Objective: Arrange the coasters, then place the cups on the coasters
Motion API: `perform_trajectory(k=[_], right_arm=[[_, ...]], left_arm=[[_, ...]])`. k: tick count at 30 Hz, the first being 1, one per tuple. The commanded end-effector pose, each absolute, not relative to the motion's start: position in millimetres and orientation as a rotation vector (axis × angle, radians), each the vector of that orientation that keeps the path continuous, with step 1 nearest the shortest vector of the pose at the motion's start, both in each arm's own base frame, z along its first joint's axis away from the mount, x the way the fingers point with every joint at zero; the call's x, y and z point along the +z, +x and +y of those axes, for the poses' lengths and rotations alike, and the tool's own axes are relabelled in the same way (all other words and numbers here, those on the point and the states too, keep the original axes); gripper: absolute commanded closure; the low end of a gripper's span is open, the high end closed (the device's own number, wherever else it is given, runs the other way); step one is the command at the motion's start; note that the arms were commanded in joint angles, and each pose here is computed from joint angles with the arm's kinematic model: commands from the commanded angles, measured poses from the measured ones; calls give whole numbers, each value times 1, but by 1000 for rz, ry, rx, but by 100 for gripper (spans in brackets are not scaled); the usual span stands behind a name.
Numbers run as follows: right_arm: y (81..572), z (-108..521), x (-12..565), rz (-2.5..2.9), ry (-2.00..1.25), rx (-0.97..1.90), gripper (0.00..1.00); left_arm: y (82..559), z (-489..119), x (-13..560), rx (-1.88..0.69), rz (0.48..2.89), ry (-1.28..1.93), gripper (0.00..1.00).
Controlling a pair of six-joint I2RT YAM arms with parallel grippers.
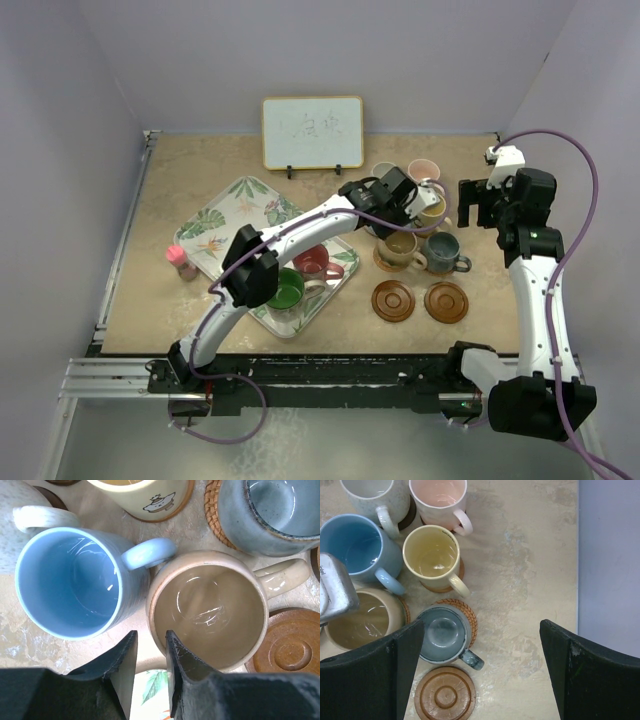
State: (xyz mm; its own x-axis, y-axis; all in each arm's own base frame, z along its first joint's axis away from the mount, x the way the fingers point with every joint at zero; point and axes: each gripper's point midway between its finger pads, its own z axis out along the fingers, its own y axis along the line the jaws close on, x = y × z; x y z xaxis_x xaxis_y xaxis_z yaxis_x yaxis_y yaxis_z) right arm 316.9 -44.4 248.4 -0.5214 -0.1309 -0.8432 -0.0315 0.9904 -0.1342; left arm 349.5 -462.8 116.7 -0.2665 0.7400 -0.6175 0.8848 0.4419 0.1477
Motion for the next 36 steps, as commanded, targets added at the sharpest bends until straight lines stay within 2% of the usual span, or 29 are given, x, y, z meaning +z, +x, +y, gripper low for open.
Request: perform_trajectory(k=[1, 7, 16, 28, 33, 36], right_arm=[[319, -44, 256, 2090, -108, -112, 1], [319, -44, 256, 2092, -110, -111, 2], [319, -50, 257, 2094, -78, -135, 1], [317, -70, 257, 2103, 12, -207, 2], [316, -69, 258, 2100, 9, -201, 2], [316, -69, 258, 2098, 4, -198, 2]], left_arm=[[354, -468, 153, -350, 2020, 1307, 73], [344, -469, 174, -428, 1977, 1287, 67], [326, -470, 234, -558, 1750, 1294, 55], [289, -499, 191, -772, 1553, 1616, 37], [290, -508, 170, -780, 1560, 1672, 35], [293, -511, 155, -768, 1580, 1690, 37]])
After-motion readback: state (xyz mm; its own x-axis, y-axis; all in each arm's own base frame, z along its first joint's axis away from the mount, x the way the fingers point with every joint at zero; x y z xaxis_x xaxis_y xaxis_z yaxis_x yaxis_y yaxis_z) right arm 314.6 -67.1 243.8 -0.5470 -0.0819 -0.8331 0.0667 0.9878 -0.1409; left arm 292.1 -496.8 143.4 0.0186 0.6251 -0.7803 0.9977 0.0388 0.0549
